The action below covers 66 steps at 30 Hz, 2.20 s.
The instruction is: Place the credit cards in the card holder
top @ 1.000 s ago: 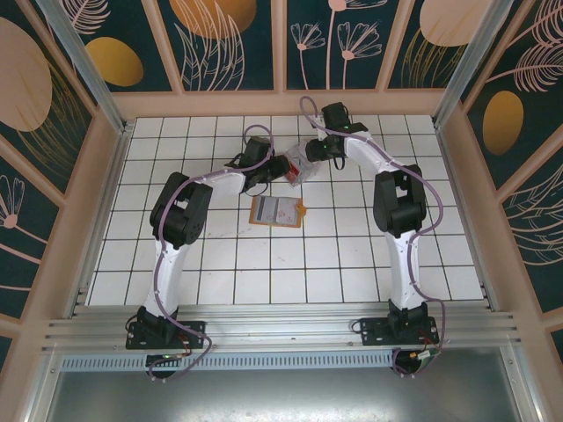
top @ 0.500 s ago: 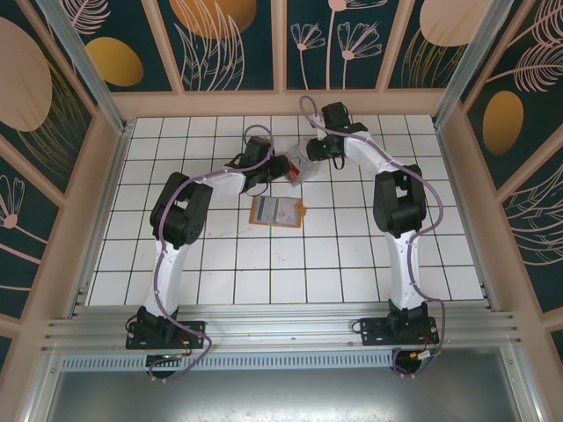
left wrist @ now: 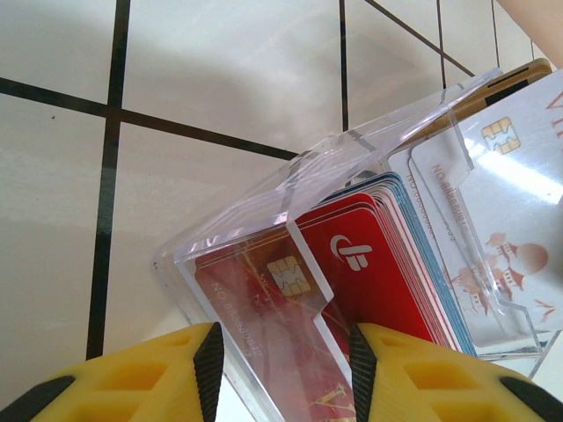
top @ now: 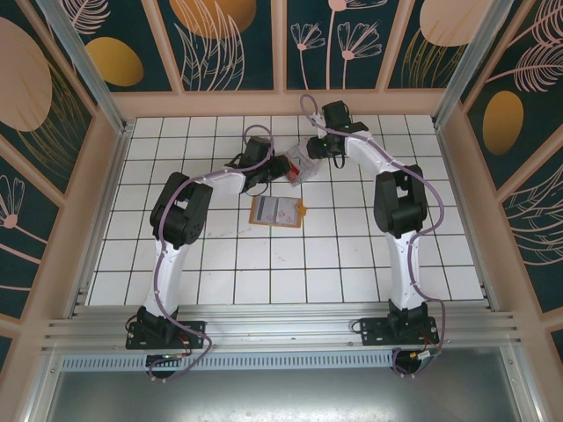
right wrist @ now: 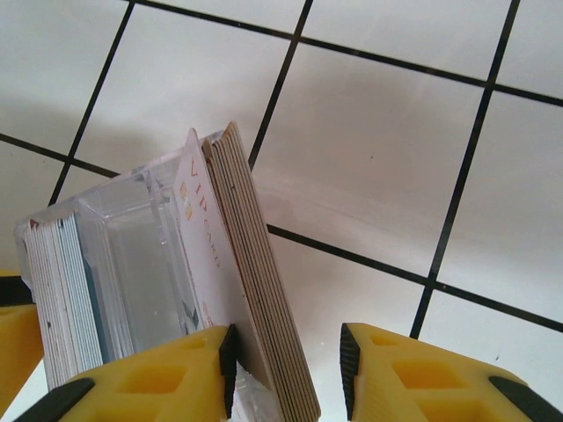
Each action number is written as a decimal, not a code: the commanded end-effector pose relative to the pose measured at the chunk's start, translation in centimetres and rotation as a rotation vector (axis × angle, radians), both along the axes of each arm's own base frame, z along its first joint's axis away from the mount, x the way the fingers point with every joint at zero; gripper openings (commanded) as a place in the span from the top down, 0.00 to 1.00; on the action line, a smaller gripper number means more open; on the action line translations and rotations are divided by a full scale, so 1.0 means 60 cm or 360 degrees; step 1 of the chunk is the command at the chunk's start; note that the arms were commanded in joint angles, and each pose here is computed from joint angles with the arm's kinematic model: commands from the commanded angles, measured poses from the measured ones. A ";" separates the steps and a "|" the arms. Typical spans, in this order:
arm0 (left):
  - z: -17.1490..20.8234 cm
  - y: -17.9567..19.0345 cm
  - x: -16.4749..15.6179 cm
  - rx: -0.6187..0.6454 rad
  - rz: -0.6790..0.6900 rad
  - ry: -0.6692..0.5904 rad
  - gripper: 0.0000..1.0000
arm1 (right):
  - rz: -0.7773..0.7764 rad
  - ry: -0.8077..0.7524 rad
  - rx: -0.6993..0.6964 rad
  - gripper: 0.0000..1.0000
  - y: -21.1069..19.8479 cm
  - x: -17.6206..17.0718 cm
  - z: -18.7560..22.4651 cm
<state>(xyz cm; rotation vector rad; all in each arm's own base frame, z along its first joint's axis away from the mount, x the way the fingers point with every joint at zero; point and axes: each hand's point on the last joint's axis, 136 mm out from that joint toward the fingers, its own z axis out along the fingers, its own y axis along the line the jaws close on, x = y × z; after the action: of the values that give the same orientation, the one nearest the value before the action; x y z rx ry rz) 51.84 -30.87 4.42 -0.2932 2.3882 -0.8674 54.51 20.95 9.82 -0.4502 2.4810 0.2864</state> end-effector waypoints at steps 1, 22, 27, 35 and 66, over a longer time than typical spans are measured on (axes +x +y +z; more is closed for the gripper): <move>-0.073 0.028 -0.026 0.0096 0.0028 0.0185 0.56 | -0.0081 -0.0125 -0.0020 0.64 -0.028 0.015 0.050; -0.061 0.024 -0.027 0.0082 0.0013 0.0177 0.56 | 0.0054 -0.0197 0.0208 0.93 0.005 -0.011 0.130; -0.028 0.021 -0.025 0.0054 -0.0007 0.0131 0.55 | 0.0073 -0.0215 0.0396 0.93 0.011 -0.032 0.164; 0.075 0.049 -0.039 0.0116 0.0015 -0.0028 0.50 | 0.0080 -0.0160 0.0958 0.96 0.035 -0.156 0.219; -0.058 0.160 -0.265 0.0195 -0.0020 0.0313 0.69 | -0.0453 0.0366 0.1468 1.00 0.148 -0.335 -0.039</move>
<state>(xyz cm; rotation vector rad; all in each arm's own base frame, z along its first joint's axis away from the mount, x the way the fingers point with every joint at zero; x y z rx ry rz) 36.95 -20.61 1.93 -0.3277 2.5859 -0.6563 32.86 29.02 5.96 0.3441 2.3362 1.3086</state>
